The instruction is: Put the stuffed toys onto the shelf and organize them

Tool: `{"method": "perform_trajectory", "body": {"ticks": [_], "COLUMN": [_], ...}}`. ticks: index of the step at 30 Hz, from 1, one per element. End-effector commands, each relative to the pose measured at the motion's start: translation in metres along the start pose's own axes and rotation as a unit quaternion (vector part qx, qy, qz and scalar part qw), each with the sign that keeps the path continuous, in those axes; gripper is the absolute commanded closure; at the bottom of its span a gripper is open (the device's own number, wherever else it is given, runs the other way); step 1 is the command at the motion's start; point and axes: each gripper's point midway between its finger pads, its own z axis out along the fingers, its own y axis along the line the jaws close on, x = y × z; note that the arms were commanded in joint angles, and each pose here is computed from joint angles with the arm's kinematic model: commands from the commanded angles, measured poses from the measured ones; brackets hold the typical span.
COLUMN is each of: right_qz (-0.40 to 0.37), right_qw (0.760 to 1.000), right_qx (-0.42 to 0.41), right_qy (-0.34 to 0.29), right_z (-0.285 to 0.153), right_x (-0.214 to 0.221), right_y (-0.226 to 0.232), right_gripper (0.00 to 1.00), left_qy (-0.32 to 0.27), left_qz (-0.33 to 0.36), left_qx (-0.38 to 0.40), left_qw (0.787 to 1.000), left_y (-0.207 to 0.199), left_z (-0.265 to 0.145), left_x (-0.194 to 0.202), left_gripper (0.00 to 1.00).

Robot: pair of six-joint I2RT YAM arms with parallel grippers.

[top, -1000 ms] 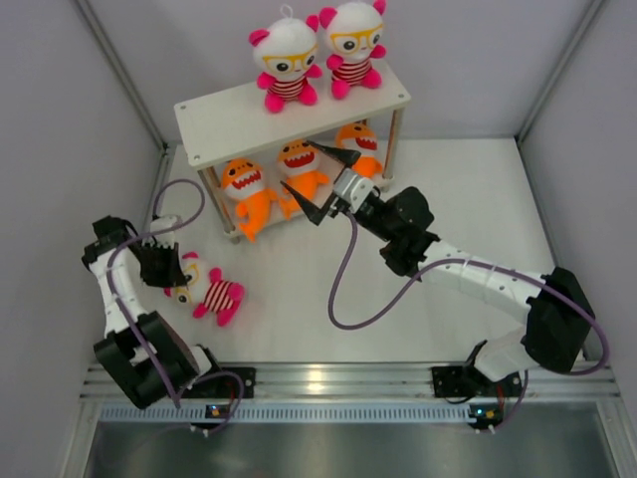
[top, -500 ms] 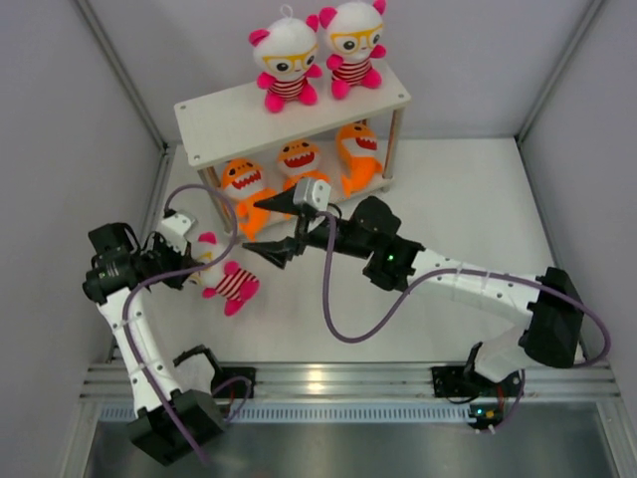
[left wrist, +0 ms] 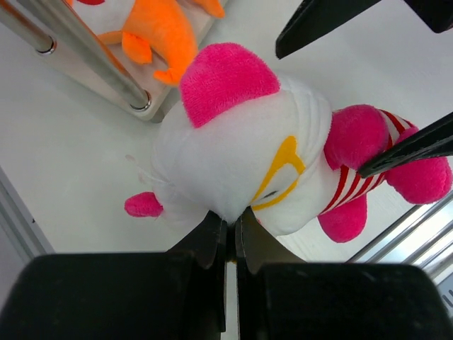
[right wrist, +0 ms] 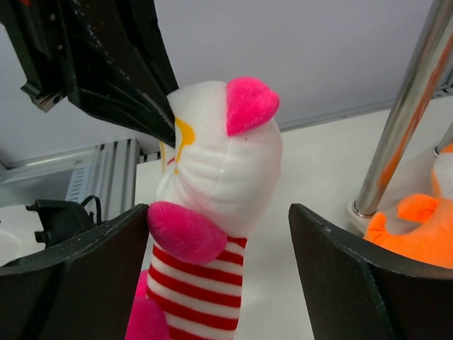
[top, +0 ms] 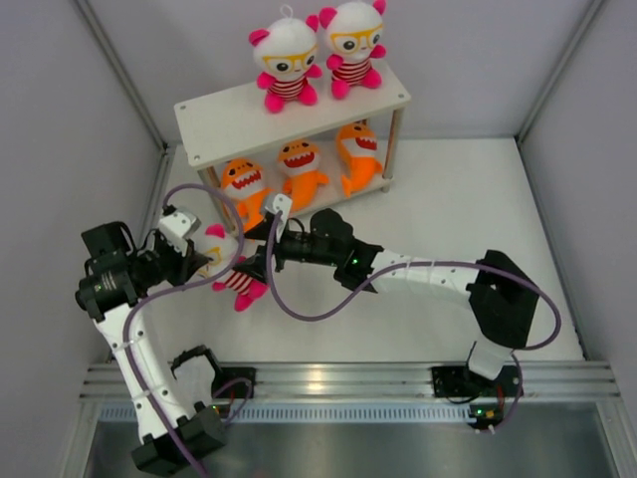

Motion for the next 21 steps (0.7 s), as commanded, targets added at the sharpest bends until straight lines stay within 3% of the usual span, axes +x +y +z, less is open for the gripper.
{"method": "perform_trajectory", "body": {"ticks": [1,10,15,17,18,20,21], "right_qz": [0.003,0.016,0.002,-0.012,-0.012,-0.017,-0.02], "right_qw": [0.999,0.998,0.999,0.999,0.999,0.999,0.999], "right_qx": [-0.028,-0.06,-0.036,-0.033,-0.034,-0.04,-0.044], "right_qy": [-0.038,-0.009,0.013,0.015,0.018,0.012,0.006], "right_z": [0.017,0.041,0.039,0.036,0.034,0.031,0.029], "right_x": [-0.034,-0.015,-0.003,-0.005,-0.002,-0.006,-0.01], "right_y": [0.015,0.022,0.014,0.012,0.012,0.016,0.018], "right_gripper": [0.2,0.21,0.22,0.37,0.53,0.67,0.81], "left_qy": [-0.023,-0.046,-0.066,-0.071,-0.074,-0.076,-0.079], "left_qz": [0.007,0.007,0.011,0.013,0.014,0.016,0.016], "left_qx": [0.019,0.03,0.042,0.044,0.046,0.046,0.048], "left_qw": [1.0,0.998,0.997,0.996,0.996,0.996,0.996], "left_y": [-0.012,-0.021,-0.029,-0.03,-0.031,-0.032,-0.033], "left_z": [-0.005,-0.012,-0.018,-0.021,-0.022,-0.024,-0.025], "left_x": [-0.014,-0.032,-0.047,-0.053,-0.055,-0.059,-0.061], "left_gripper": [1.0,1.0,1.0,1.0,1.0,1.0,1.0]}}
